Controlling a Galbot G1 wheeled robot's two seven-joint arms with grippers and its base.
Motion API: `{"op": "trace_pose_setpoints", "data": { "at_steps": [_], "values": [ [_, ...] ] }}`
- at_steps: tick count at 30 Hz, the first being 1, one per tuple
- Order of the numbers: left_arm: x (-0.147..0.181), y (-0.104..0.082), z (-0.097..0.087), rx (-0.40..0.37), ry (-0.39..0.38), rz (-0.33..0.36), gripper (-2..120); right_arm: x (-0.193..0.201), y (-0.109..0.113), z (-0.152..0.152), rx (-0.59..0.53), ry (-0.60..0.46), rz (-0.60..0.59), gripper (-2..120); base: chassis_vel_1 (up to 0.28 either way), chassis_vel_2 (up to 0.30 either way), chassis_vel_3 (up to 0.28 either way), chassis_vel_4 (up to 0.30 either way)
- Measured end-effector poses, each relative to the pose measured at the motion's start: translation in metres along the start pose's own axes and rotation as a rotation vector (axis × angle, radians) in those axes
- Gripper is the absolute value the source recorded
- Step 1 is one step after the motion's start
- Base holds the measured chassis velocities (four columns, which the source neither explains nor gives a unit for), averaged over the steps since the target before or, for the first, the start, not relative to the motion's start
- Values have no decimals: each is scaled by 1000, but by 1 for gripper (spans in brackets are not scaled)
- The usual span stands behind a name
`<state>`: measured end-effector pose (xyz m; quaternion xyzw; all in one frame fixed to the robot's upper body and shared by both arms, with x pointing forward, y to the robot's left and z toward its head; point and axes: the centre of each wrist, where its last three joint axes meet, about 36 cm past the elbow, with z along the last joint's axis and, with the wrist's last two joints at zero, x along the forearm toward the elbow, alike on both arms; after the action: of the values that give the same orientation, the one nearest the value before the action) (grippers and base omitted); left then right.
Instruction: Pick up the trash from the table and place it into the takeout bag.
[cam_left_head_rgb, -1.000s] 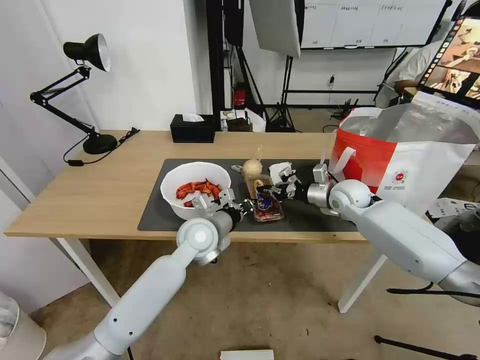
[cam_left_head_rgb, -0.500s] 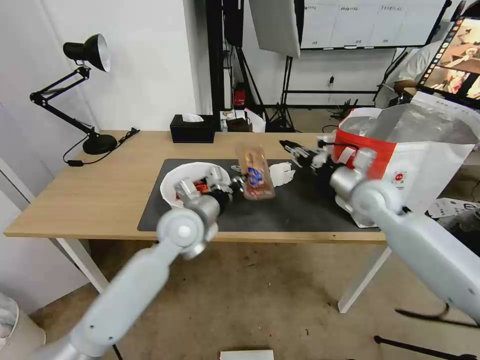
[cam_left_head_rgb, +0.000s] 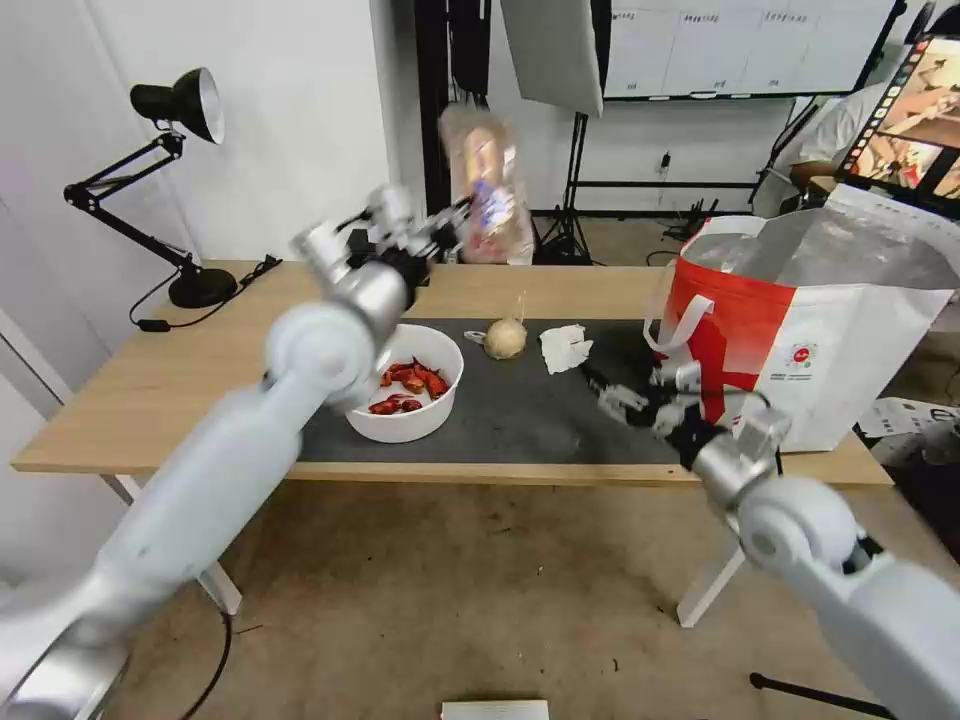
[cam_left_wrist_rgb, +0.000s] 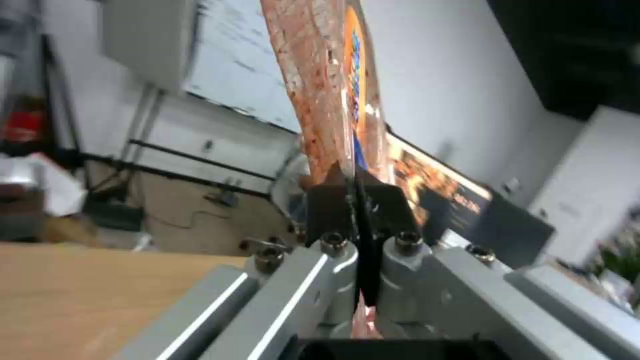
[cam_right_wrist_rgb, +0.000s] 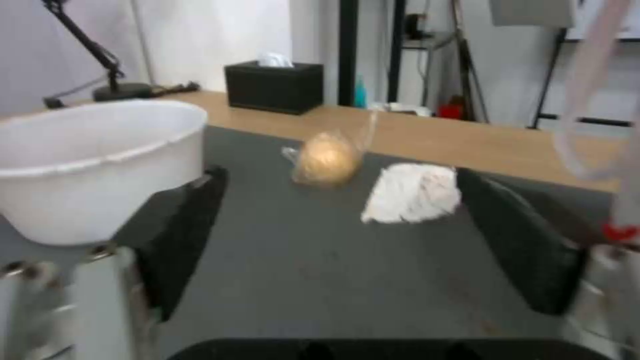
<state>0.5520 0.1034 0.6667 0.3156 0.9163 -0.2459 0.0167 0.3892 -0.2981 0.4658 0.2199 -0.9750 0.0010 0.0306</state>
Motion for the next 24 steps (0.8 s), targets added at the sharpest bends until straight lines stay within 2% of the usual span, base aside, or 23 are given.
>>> {"op": "trace_pose_setpoints", "data": {
  "at_steps": [1,2,5,6,7,8,9,10,11,14,15,17,18,19,21,22,24],
  "values": [
    [-17,-11,2,-26,2,26,0,6,3,4,0,8,16,98,0,0,0,0],
    [-17,-11,2,-26,2,26,0,6,3,4,0,8,16,98,0,0,0,0],
    [-60,-44,9,-89,0,86,0,18,12,15,-9,31,34,100,0,0,0,0],
    [-60,-44,9,-89,0,86,0,18,12,15,-9,31,34,100,0,0,0,0],
    [-79,-60,15,-114,-10,109,0,23,16,19,-14,39,38,100,0,0,0,0],
    [-79,-60,15,-114,-10,109,0,23,16,19,-14,39,38,100,0,0,0,0],
    [-98,-76,28,-152,-11,138,0,27,22,24,-22,45,40,100,0,0,0,0],
    [-110,-83,39,-195,-3,157,0,30,26,26,-27,49,40,100,0,0,0,0],
    [-110,-83,39,-195,-3,157,0,30,26,26,-27,49,40,100,0,0,0,0],
    [-134,-96,75,-372,7,234,0,33,34,32,-45,54,43,100,0,0,0,0],
    [-134,-96,75,-372,7,234,0,33,34,32,-45,54,43,100,0,0,0,0],
    [-141,-97,91,-472,4,281,0,34,38,36,-58,56,45,100,0,0,0,0],
    [-141,-97,91,-472,4,281,0,34,38,36,-58,56,45,100,0,0,0,0],
    [-149,-95,103,-570,0,328,0,36,41,39,-65,61,47,100,0,0,0,0],
    [-157,-91,113,-667,-1,379,0,37,43,41,-71,65,47,100,0,0,0,0],
    [-157,-91,113,-667,-1,379,0,37,43,41,-71,65,47,100,0,0,0,0],
    [-160,-89,120,-720,14,414,0,37,44,42,-75,63,50,100,0,0,0,0]
  ]
}}
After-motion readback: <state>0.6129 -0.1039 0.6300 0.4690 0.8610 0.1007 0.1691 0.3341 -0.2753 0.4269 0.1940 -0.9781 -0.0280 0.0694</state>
